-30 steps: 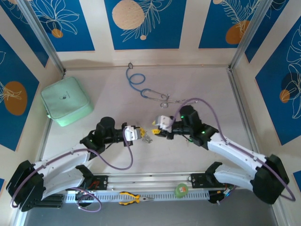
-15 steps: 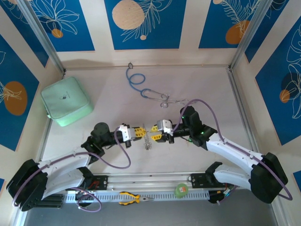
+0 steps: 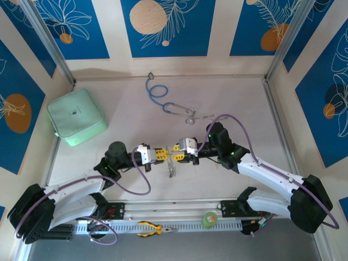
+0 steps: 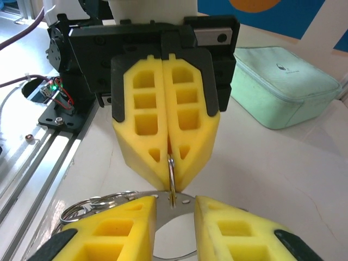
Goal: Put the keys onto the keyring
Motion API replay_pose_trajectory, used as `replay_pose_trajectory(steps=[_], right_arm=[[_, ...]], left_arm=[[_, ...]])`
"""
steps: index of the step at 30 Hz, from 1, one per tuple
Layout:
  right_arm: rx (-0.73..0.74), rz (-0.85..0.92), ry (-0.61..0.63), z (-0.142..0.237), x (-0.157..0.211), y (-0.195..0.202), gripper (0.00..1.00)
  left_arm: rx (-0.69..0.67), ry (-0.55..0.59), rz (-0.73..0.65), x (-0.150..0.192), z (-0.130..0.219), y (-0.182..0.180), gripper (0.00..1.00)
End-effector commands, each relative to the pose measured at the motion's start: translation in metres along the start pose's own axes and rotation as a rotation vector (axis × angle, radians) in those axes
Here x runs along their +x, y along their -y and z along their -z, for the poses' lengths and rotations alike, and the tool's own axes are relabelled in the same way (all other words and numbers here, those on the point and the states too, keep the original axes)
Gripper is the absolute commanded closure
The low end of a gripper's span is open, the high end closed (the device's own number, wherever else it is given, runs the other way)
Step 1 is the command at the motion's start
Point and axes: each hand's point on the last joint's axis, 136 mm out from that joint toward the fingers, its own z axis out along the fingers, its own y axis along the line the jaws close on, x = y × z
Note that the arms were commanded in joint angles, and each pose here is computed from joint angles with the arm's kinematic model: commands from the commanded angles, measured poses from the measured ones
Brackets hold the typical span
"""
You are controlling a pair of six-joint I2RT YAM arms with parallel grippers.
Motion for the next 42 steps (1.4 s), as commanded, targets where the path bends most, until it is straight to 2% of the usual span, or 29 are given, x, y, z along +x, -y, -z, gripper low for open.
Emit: replay_pose_trajectory(steps=[1, 4, 10, 11, 12, 13, 15, 18, 21, 26, 28, 31, 33, 35, 37, 39, 42], right_arm=[[-0.004, 0.034, 0.045, 0.0, -0.02, 0.003, 0.75], [-0.01, 0.035, 0.04, -0.001, -0.019, 0.001, 0.8], [-0.009, 0.035, 0.023, -0.004, -0.018, 0.002, 1.0], [-0.01, 0.038, 0.016, -0.004, -0.018, 0.003, 1.0], [-0.013, 0.038, 0.006, -0.005, -0.017, 0.002, 1.0], [-0.015, 0.043, -0.004, -0.005, -0.017, 0.002, 1.0], [-0.027, 0.054, -0.033, -0.007, -0.016, 0.0, 1.0], [-0.053, 0.073, -0.09, -0.011, -0.012, -0.004, 1.0], [-0.074, 0.083, -0.139, -0.013, -0.007, -0.007, 1.0], [-0.066, 0.084, -0.183, -0.012, -0.004, -0.004, 1.0], [-0.014, 0.041, -0.171, -0.006, -0.005, 0.006, 0.78], [0.099, -0.085, -0.06, 0.017, -0.014, 0.027, 0.55], [0.186, -0.176, -0.006, 0.031, -0.01, 0.038, 0.47], [0.302, -0.332, -0.013, 0.037, 0.004, 0.052, 0.47], [0.455, -0.59, -0.062, 0.046, 0.03, 0.07, 0.52], [0.604, -0.919, -0.108, 0.063, 0.057, 0.086, 0.56], [0.701, -1.265, -0.136, 0.083, 0.083, 0.09, 0.6]], left_arm=[[0.024, 0.052, -0.028, -0.016, -0.001, 0.003, 1.0], [0.014, 0.049, -0.031, -0.015, 0.0, 0.001, 1.0], [0.017, 0.052, -0.034, -0.016, 0.0, 0.002, 1.0], [0.011, 0.042, -0.035, -0.014, 0.0, 0.001, 1.0], [0.001, 0.027, -0.033, -0.011, -0.001, -0.001, 0.96], [-0.006, 0.012, -0.032, -0.009, -0.001, -0.002, 0.85], [-0.011, -0.024, -0.043, -0.003, -0.001, -0.004, 0.79], [0.009, -0.086, -0.059, 0.003, -0.003, -0.004, 0.83], [0.02, -0.107, -0.082, 0.005, -0.003, -0.004, 1.0], [0.006, -0.112, -0.119, 0.004, -0.003, -0.007, 1.0], [-0.01, -0.108, -0.134, 0.003, -0.002, -0.009, 1.0], [-0.058, -0.095, -0.175, 0.003, 0.0, -0.014, 1.0], [-0.136, -0.087, -0.196, 0.0, 0.003, -0.025, 1.0], [-0.178, -0.114, -0.194, 0.001, 0.004, -0.034, 1.0], [-0.215, -0.166, -0.167, 0.002, 0.004, -0.043, 1.0], [-0.276, -0.226, -0.088, 0.002, 0.006, -0.059, 1.0], [-0.334, -0.309, 0.026, 0.005, 0.009, -0.072, 1.0]])
